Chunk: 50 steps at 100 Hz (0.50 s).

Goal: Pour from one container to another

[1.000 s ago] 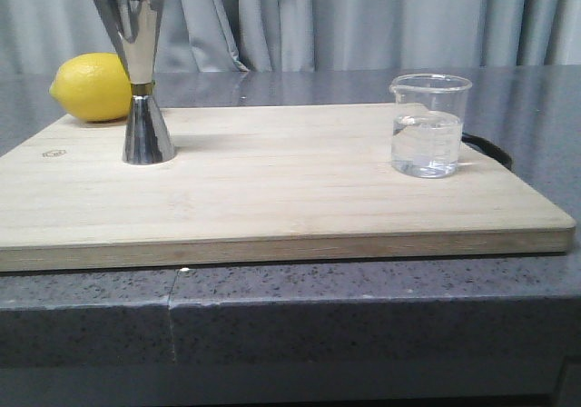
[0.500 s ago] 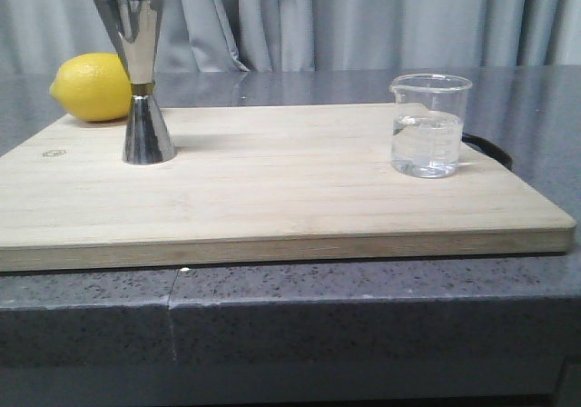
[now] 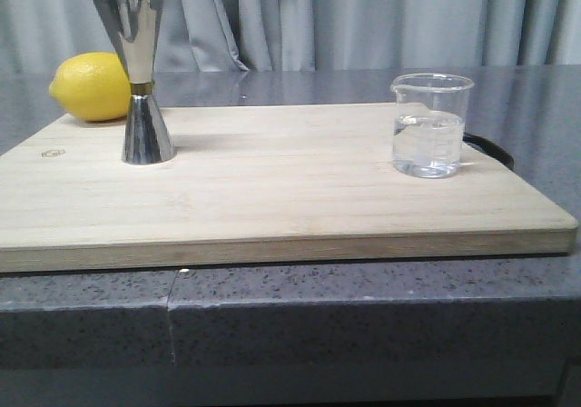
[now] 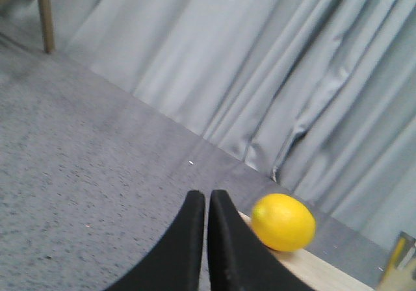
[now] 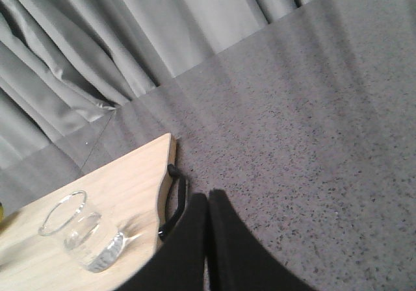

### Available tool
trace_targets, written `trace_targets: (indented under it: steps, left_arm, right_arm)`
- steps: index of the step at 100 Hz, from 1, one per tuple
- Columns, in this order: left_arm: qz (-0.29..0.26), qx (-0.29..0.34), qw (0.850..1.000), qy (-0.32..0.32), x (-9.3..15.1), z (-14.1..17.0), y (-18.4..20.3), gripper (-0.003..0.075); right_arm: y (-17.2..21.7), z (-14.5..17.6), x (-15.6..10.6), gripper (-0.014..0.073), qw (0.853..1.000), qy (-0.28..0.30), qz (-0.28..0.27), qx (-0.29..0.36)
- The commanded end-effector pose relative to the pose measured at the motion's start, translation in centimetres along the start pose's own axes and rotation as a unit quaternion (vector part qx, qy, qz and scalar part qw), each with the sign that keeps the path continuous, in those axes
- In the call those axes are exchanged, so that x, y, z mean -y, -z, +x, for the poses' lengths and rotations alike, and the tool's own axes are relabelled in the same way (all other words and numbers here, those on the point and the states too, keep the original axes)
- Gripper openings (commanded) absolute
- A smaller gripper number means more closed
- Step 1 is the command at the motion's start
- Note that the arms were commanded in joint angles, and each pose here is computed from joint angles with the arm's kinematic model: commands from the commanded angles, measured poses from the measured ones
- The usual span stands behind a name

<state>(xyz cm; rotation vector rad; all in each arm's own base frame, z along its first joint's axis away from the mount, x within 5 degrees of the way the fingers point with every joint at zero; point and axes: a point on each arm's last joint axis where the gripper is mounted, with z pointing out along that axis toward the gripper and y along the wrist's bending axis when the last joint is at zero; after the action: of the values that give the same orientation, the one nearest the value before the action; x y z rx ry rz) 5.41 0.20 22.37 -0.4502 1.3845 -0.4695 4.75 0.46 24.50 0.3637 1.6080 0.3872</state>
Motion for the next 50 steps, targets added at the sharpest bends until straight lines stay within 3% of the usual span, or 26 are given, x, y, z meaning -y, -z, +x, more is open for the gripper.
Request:
trace_targets:
  steps: [1,13,33,42,50]
  left_arm:
    - [0.03,0.015,0.999,0.012,1.8,-2.1,0.3,-0.002]
    - [0.05,-0.028,0.998,-0.011,3.4,-3.2,0.0,-0.002]
    - [0.06,-0.096,0.99,-0.08,5.4,-4.6,-1.6,-0.0003]
    - [0.064,-0.121,0.984,-0.114,5.9,-4.9,-2.5,0.0095]
    - [0.069,-0.134,0.978,-0.143,6.2,-5.2,-3.2,0.028]
  right_arm:
    - [0.3,-3.3,-1.7,-0.0071,0.999,0.029,-0.006,0.013]
    - [-0.6,-6.1,-3.2,-0.0071,0.995,0.098,-0.002,-0.005]
    - [-3.5,-8.8,-4.2,-0.0032,0.989,0.144,0.008,-0.023]
    - [-4.9,-9.1,-4.1,0.0059,0.989,0.147,0.014,-0.017]
    - [-5.9,-9.2,-4.0,0.023,0.991,0.136,0.015,-0.013]
